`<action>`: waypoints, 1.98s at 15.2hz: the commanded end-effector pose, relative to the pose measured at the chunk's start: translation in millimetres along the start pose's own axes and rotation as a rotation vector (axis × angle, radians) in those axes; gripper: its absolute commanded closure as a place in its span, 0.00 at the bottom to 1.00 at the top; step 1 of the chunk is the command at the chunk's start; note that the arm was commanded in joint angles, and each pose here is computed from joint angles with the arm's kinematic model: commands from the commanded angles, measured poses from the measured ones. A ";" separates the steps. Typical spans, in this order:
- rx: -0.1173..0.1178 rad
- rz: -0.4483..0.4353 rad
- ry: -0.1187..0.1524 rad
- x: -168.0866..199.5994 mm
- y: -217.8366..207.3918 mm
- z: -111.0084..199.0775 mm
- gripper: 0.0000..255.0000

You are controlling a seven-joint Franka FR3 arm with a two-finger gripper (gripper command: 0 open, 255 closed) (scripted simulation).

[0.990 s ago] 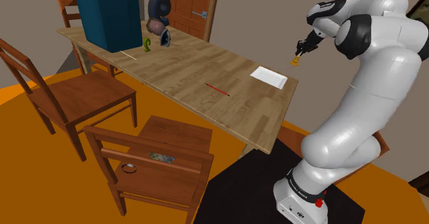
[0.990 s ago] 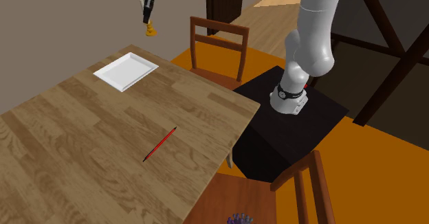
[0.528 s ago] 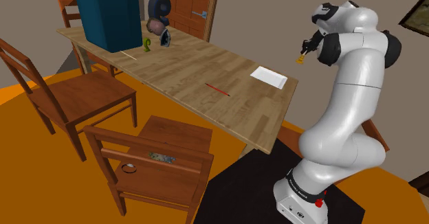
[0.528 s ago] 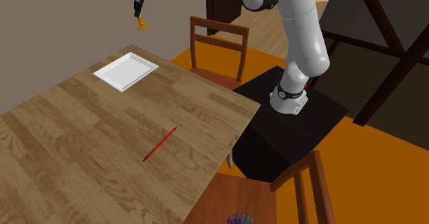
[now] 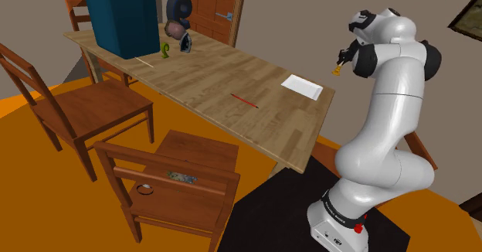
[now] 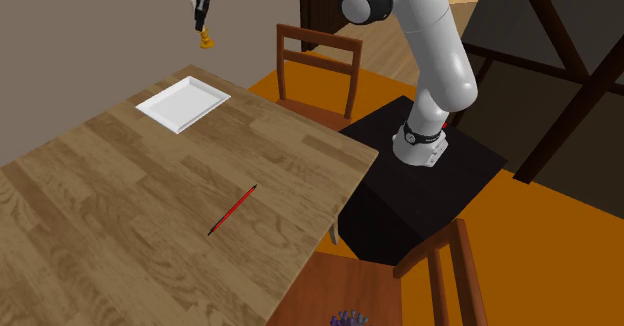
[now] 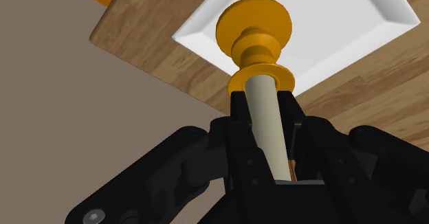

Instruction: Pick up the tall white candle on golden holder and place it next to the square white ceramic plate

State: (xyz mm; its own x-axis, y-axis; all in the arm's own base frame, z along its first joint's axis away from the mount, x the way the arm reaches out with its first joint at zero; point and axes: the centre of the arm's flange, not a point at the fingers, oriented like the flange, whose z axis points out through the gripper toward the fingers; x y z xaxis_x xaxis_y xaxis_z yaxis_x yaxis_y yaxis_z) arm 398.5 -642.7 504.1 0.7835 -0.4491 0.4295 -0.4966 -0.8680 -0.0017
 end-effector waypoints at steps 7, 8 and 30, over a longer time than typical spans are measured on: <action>0.000 0.000 0.000 -19.0 0.2 38.6 1.00; 0.000 0.000 0.000 -21.2 0.2 43.4 1.00; 0.000 0.000 0.000 -71.1 0.4 148.3 1.00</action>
State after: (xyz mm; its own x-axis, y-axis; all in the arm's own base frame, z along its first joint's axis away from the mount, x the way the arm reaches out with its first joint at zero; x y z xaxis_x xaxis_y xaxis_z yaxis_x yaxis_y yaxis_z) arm 396.6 -642.4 345.7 0.7836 -0.4489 0.4295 -0.4964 -0.8681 -0.0017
